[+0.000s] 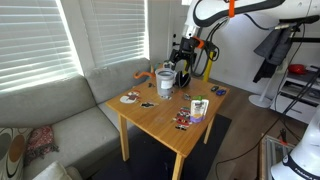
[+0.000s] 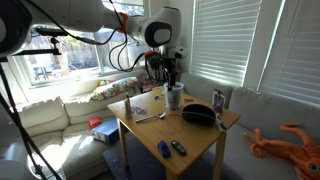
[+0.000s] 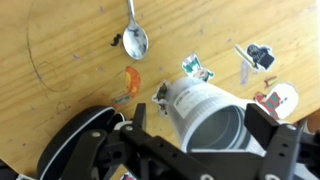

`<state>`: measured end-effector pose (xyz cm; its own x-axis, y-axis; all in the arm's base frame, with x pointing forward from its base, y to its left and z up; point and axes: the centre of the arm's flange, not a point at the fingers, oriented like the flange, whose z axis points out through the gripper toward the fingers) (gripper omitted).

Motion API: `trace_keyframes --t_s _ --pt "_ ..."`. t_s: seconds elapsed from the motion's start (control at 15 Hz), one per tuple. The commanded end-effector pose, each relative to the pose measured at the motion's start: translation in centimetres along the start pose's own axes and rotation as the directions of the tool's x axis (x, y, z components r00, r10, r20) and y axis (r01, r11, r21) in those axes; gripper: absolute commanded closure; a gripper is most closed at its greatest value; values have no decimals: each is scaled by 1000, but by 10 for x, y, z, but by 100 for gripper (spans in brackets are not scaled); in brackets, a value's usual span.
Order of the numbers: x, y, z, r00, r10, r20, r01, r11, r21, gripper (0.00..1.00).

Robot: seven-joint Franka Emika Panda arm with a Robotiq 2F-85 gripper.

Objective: Remove the spoon from the plastic cup, put it on the table, put the silver cup in the plastic cup and then put the silver spoon in the silver cup inside the plastic cup

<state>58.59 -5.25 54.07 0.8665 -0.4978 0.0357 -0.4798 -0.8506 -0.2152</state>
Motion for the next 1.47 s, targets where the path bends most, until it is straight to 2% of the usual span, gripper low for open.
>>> trace_keyframes --t_s 0.0,0.33,0.53,0.73,0.8,0.87,0.93,1.13,1.2,1.27,1.4 --pt "-29 31 23 993 -54 101 59 997 -43 0" --pt "-52 39 71 981 -35 190 56 993 -105 0" --pt "-64 43 93 977 -27 211 66 981 -182 0" --pt "-72 44 108 972 -35 233 87 973 -215 1" --pt "-73 44 111 970 -36 241 90 972 -218 17" --pt "-75 43 113 969 -35 244 91 971 -222 26" --pt "-77 43 116 968 -37 249 94 970 -224 29" --pt "-78 43 122 967 -33 252 94 967 -236 52" --pt "-78 43 123 969 -28 246 89 967 -239 43" --pt "-77 44 123 971 -25 239 84 967 -240 17" --pt "-73 43 123 976 -18 218 68 971 -229 15"
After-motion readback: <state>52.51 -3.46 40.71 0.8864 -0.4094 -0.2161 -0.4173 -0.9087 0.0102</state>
